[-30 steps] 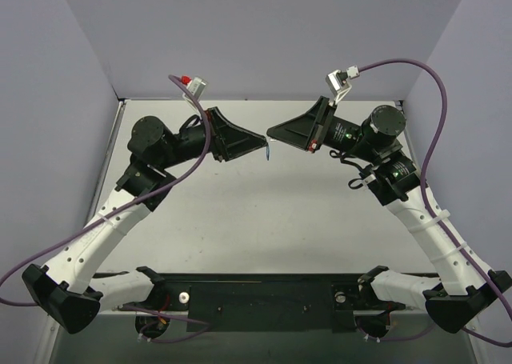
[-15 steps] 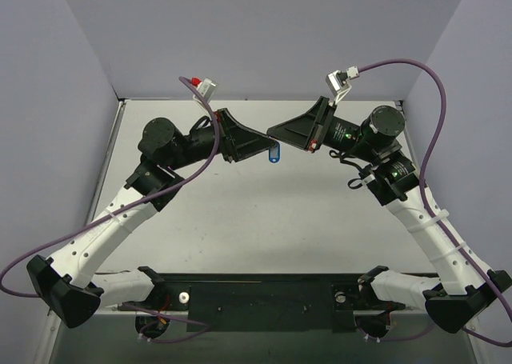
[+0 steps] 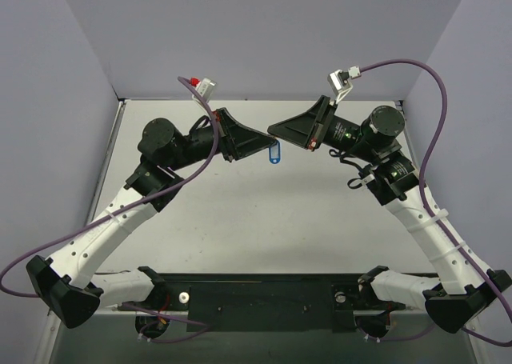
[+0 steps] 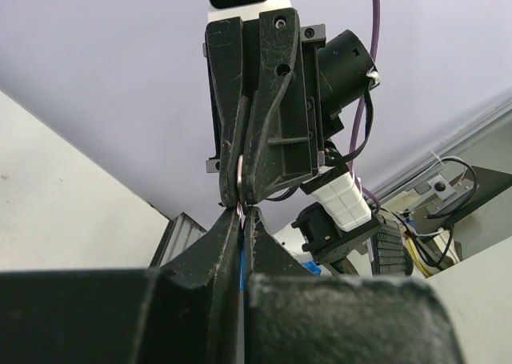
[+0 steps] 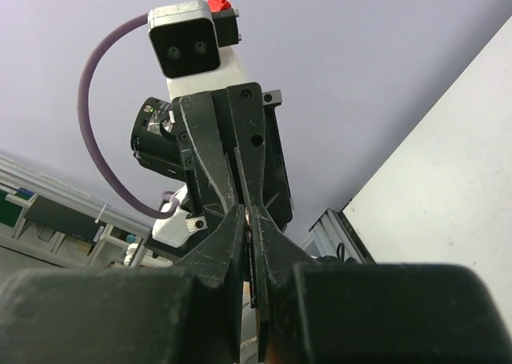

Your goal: Remove the keys from the keyring

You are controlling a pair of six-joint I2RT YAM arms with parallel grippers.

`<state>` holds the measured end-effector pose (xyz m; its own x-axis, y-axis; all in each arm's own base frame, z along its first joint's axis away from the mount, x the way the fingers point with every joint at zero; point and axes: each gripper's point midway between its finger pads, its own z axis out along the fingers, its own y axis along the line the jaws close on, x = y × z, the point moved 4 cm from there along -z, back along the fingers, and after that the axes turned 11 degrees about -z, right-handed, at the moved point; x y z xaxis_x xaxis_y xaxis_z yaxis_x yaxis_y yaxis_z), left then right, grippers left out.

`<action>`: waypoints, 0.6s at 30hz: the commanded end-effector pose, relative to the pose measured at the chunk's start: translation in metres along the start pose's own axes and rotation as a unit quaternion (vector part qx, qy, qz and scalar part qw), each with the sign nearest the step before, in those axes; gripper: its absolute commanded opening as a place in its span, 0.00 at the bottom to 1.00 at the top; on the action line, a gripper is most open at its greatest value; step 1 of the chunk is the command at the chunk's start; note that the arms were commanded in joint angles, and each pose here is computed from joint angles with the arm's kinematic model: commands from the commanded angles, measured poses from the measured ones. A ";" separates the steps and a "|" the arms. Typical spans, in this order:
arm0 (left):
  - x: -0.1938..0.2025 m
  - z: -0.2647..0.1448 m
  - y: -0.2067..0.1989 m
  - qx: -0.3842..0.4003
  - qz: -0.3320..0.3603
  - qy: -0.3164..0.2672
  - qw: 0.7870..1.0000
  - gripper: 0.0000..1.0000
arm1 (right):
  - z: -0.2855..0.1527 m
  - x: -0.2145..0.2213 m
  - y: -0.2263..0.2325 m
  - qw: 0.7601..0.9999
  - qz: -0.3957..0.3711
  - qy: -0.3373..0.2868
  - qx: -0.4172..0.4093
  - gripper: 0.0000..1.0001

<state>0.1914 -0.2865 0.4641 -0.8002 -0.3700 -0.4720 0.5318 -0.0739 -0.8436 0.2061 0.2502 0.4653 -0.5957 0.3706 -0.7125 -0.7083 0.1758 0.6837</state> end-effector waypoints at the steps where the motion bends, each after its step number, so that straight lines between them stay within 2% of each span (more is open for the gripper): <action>1: -0.015 0.000 -0.024 0.028 0.024 -0.037 0.999 0.03 | -0.002 -0.001 0.019 0.999 -0.025 -0.001 -0.041 0.00; 2: -0.015 0.000 -0.022 0.025 0.021 -0.038 0.999 0.00 | -0.001 0.000 0.019 0.999 -0.025 0.001 -0.043 0.00; 10: -0.017 -0.002 -0.015 0.003 0.016 -0.055 0.998 0.00 | 0.000 0.001 0.018 0.999 -0.026 0.007 -0.037 0.00; 18: -0.018 -0.004 -0.015 -0.005 0.017 -0.059 0.998 0.00 | 0.001 0.000 0.017 0.999 -0.024 0.007 -0.034 0.15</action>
<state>0.1944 -0.2850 0.4619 -0.8071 -0.3947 -0.4390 0.4963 -0.0510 -0.8666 0.2099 0.2516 0.4627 -0.5800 0.3699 -0.7258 -0.7175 0.1901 0.6701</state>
